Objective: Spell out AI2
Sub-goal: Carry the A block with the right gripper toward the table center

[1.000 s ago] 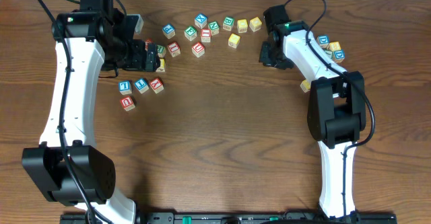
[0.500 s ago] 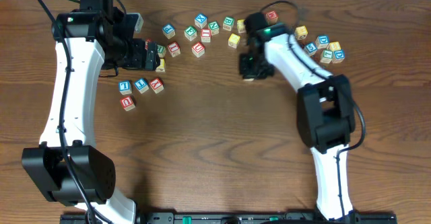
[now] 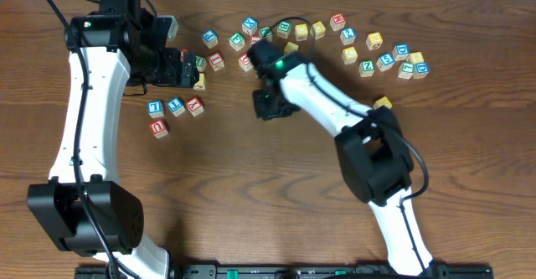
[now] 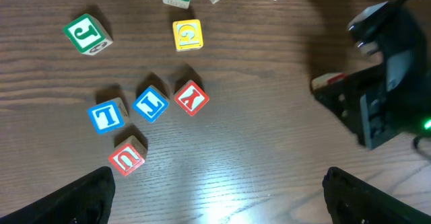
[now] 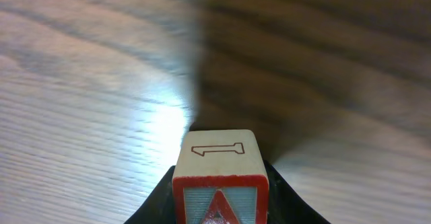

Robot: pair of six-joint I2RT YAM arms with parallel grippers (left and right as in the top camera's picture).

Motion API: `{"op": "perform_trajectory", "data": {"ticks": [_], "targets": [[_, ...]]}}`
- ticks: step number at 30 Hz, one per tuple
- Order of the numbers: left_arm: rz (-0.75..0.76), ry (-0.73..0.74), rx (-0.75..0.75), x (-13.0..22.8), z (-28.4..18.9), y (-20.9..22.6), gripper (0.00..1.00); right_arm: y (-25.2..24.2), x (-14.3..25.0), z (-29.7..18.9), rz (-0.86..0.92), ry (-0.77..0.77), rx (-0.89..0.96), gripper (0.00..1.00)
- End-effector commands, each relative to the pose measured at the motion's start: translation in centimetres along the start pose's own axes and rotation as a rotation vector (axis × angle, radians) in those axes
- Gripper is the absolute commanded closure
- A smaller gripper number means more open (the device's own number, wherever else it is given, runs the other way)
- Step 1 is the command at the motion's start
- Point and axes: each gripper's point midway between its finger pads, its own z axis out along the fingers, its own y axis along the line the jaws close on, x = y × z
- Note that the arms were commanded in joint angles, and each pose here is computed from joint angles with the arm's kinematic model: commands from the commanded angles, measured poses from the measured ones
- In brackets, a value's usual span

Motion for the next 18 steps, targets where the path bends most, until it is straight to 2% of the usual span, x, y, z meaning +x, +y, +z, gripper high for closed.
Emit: {"op": "perform_trajectory", "data": {"ticks": [1,10,18], "targets": [[0.025,-0.029,-0.017,-0.7,-0.89,0.1,0.02,0.37,-0.41,-0.97,0.052,-0.082,0.094,0.85],[0.024,-0.029,-0.017,-0.7,-0.89,0.1,0.02,1.04,-0.83,-1.24,0.12,-0.171,0.171,0.83],[0.024,-0.029,-0.017,-0.7,-0.89,0.09,0.02,0.75,-1.2,-1.29,0.191,-0.196,0.18,0.84]]}}
